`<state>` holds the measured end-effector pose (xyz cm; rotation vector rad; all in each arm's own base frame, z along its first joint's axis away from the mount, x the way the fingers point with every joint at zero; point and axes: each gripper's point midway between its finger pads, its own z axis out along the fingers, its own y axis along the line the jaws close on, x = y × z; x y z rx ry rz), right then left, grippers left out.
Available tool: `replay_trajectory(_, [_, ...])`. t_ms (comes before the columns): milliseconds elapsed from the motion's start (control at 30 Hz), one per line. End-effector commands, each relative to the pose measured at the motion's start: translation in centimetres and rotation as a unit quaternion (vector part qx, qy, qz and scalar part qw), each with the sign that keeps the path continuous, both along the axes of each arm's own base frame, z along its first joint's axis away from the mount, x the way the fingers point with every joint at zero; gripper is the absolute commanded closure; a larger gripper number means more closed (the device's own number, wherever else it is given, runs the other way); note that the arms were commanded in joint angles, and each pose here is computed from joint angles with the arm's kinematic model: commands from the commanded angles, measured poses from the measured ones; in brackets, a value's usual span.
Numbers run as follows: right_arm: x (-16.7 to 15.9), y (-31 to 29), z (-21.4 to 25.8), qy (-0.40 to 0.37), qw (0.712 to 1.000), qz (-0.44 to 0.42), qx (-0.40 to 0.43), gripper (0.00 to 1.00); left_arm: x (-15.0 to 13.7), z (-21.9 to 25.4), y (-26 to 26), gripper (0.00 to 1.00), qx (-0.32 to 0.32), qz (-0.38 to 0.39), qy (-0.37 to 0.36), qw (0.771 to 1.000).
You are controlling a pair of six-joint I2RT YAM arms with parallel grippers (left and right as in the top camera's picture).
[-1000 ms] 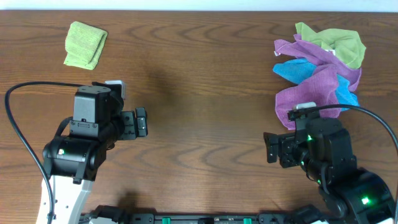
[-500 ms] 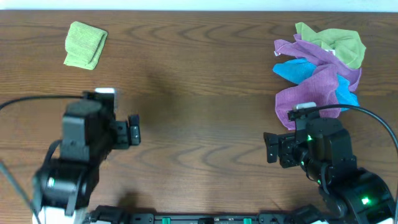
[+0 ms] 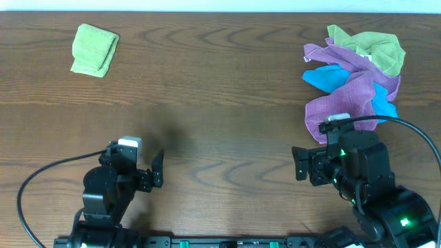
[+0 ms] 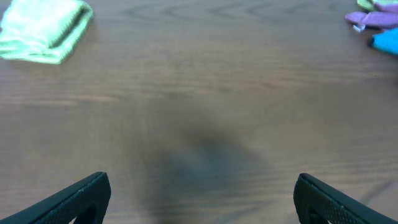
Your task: Fold the cloth
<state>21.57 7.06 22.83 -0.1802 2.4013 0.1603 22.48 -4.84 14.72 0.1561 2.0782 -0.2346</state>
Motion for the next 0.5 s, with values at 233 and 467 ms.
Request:
replay_trajectory(233, [0.0,0.0,0.0,-0.001,1.000,-0.003,0.002,0.01,-0.8,-2.9,0.5,0.05,-0.013,0.010,-0.022,1.000])
replay_trajectory(467, [0.0,0.0,0.0,-0.001,1.000,-0.003,0.002,0.01,-1.0,-4.6,0.6,0.05,-0.018,0.014,-0.026,0.999])
